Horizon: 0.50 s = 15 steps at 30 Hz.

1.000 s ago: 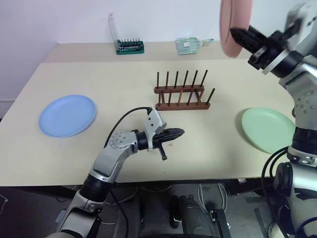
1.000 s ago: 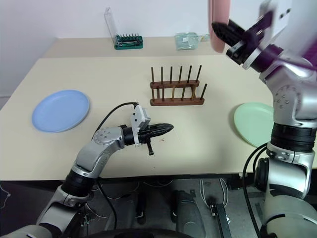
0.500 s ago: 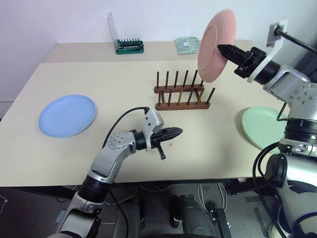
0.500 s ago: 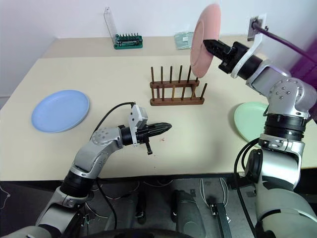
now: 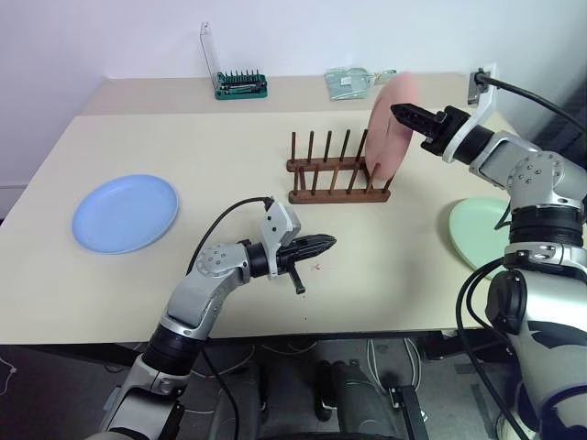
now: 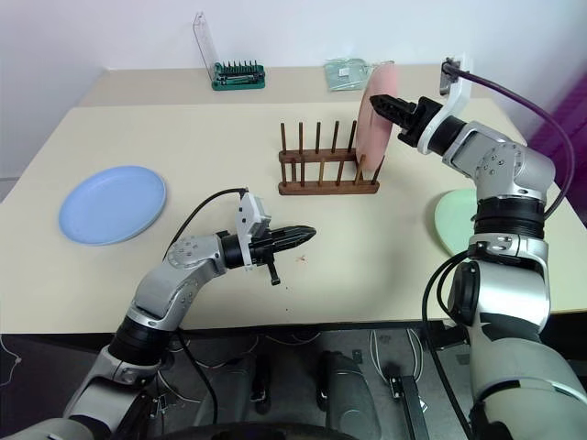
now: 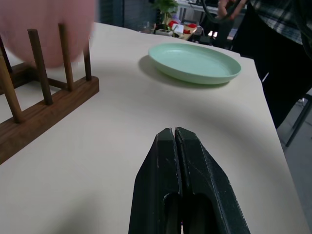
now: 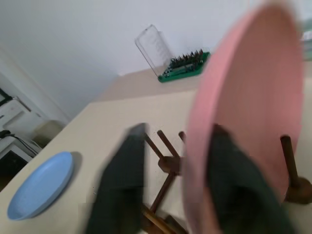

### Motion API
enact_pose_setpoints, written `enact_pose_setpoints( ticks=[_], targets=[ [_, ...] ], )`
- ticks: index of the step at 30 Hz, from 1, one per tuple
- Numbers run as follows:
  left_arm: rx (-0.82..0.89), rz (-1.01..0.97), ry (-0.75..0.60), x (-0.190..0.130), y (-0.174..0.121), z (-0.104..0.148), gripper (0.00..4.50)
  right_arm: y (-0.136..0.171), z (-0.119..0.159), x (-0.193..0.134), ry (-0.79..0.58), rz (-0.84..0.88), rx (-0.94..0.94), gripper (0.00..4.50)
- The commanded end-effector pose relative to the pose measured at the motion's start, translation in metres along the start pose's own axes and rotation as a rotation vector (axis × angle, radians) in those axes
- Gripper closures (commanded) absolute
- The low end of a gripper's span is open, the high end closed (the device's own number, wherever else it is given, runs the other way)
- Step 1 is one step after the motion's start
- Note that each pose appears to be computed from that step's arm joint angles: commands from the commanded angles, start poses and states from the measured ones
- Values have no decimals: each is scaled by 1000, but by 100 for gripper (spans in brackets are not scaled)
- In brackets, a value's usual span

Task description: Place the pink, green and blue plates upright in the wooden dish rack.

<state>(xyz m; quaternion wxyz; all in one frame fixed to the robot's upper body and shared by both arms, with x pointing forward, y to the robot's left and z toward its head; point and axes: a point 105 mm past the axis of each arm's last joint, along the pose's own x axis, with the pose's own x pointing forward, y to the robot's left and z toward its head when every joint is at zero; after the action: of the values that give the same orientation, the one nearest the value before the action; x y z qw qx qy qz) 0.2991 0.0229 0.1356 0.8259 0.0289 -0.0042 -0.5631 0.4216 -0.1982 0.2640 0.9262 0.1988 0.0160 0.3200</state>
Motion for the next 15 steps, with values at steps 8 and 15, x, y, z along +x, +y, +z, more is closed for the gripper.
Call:
enact_pose_setpoints(
  ticks=[8,15],
  targets=[
    [38,-11,-30,-1,-6,11,450,4,59,-27,-175,-75,-306,9],
    [33,-35,-23,-2,-10,9,450,-18,35,-103,104,-198,-661,9]
  ],
)
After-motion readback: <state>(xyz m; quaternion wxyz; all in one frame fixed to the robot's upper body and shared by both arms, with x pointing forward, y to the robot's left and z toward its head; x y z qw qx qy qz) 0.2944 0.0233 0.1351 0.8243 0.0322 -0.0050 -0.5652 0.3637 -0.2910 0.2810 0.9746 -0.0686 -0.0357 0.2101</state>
